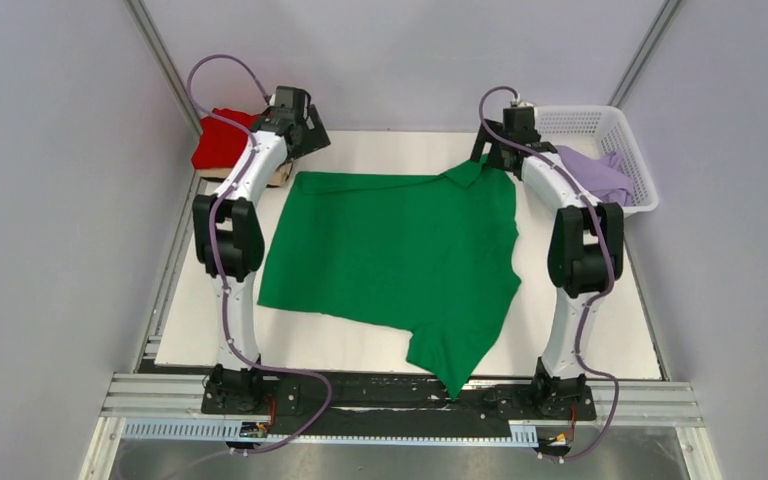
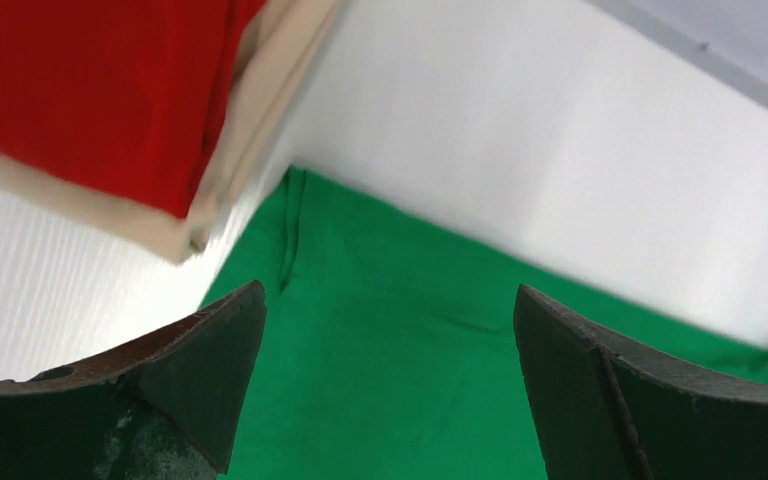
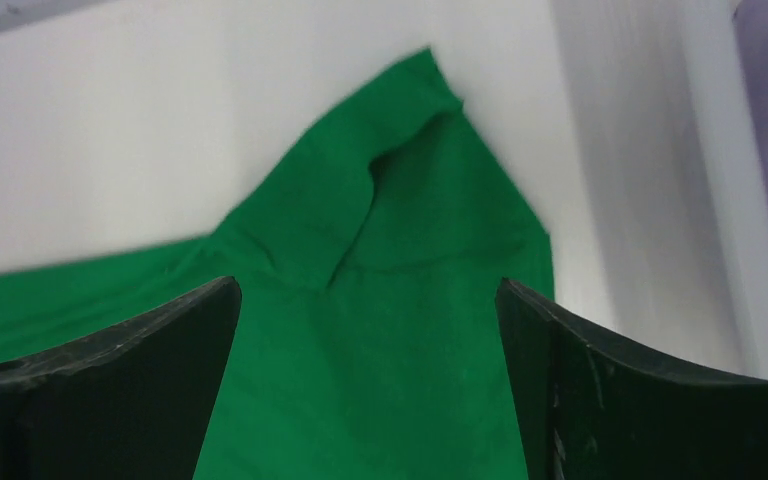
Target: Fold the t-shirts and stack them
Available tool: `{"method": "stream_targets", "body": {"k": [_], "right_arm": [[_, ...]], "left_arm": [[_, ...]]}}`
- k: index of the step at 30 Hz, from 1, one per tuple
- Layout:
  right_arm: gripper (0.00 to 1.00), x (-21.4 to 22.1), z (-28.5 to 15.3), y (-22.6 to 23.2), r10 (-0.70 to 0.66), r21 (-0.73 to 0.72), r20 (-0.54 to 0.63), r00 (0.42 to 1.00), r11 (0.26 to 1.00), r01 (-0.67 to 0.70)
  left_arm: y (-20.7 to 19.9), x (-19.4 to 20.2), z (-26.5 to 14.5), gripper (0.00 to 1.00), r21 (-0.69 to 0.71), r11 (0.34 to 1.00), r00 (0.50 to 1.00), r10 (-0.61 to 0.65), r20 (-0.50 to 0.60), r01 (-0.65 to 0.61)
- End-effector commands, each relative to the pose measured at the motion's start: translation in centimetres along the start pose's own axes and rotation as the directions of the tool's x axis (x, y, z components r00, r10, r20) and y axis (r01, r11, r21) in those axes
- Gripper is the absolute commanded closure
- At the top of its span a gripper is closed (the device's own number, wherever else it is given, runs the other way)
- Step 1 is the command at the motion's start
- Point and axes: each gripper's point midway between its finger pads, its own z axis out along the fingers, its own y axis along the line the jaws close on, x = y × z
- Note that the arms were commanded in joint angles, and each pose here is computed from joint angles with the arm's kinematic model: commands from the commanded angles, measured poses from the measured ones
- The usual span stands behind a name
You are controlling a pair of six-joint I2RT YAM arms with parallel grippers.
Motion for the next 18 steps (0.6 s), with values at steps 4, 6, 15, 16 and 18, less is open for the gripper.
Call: {"method": "stream_targets", "body": {"k": [4,6,15,16,18], "right_arm": [[0.00,7.0,-10.9,3.5,0.166,-0.190,-0.192,0.967,0.961,-0.202],[0.00,11.0,-12.9,3.9,0.156,-0.177,-0.256,0.954,0.963,-0.205],[0.00,24.3,-17.6,2.4,0.180,-0.066,-0.488,0.854,0.968,-0.242],[0.00,25.1,-17.6,2.0,0.189,-0.047,-0.501,0.845,0.969,-0.244],[0.00,26.3,-17.8,1.0,0.210,0.000,-0.513,0.832,0.970,-0.245]], "left_arm": [[1.2,4.7,-7.7,0.00,0.101,0.995,0.998,-0.015,-0.063,0.022],[2.0,7.8,-8.7,0.00,0.128,0.991,0.993,-0.017,-0.117,0.032],[6.5,19.2,-9.7,0.00,0.093,0.996,0.944,0.013,-0.329,0.018],[6.8,19.8,-9.7,0.00,0.085,0.996,0.939,0.016,-0.343,0.014],[8.2,22.0,-9.7,0.00,0.056,0.998,0.922,0.017,-0.388,0.005]]}}
